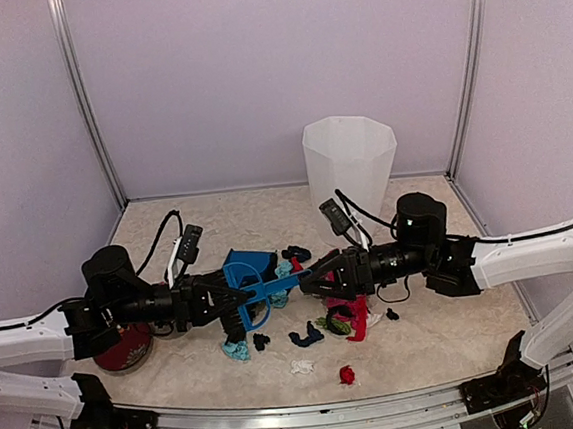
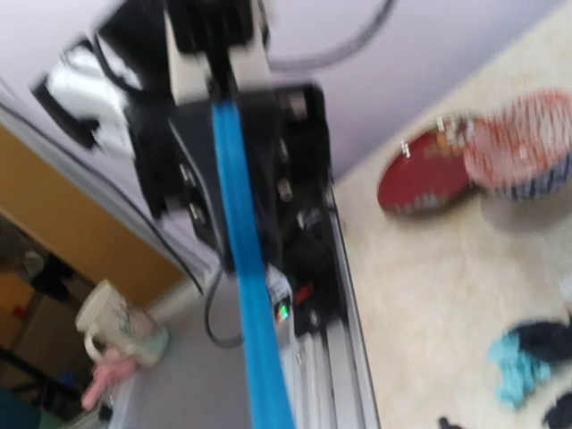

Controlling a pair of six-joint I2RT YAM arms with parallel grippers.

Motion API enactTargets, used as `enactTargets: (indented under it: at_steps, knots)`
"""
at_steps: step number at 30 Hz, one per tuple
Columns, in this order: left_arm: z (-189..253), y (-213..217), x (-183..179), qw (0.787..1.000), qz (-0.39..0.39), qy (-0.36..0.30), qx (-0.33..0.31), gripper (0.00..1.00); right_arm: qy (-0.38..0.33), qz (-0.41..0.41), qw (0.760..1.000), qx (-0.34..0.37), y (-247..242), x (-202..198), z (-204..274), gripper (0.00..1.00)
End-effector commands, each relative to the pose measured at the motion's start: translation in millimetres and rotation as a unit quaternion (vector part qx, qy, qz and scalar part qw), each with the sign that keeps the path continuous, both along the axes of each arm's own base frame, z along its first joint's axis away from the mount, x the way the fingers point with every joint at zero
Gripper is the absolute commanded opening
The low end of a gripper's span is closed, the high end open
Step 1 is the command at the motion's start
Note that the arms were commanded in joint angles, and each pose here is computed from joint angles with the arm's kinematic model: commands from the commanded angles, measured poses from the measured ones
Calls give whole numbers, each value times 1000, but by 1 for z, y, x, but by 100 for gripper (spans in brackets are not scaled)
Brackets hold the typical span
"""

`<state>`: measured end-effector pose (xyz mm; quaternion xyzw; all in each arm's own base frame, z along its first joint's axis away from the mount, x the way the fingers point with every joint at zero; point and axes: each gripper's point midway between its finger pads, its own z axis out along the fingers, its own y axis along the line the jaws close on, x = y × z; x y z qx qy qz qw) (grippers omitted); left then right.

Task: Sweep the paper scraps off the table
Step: Pass from the right arm to the left, then pass from the left arm to the right

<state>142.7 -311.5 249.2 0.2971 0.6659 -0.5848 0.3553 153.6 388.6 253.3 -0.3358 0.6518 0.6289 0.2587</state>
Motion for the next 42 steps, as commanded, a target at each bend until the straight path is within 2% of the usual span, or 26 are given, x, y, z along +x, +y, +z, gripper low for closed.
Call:
enactTargets:
  at_steps: [1,12,18,31,36,42]
  knots:
    - [20,-3,5,998,18,-19,-55,0,-10,-18,997,73,3,9,31,68]
    - [16,-10,8,998,13,-20,-63,0,-3,18,996,85,18,7,33,57]
    - [10,-13,7,998,5,-14,-57,0,0,17,996,87,19,8,33,47]
    - [9,-13,8,998,9,-15,-56,0,2,25,995,92,19,5,34,18]
    - [8,-13,8,998,8,-12,-54,0,6,31,995,94,18,3,34,0]
    - [8,-14,10,999,11,-12,-50,0,12,29,996,89,19,3,33,0]
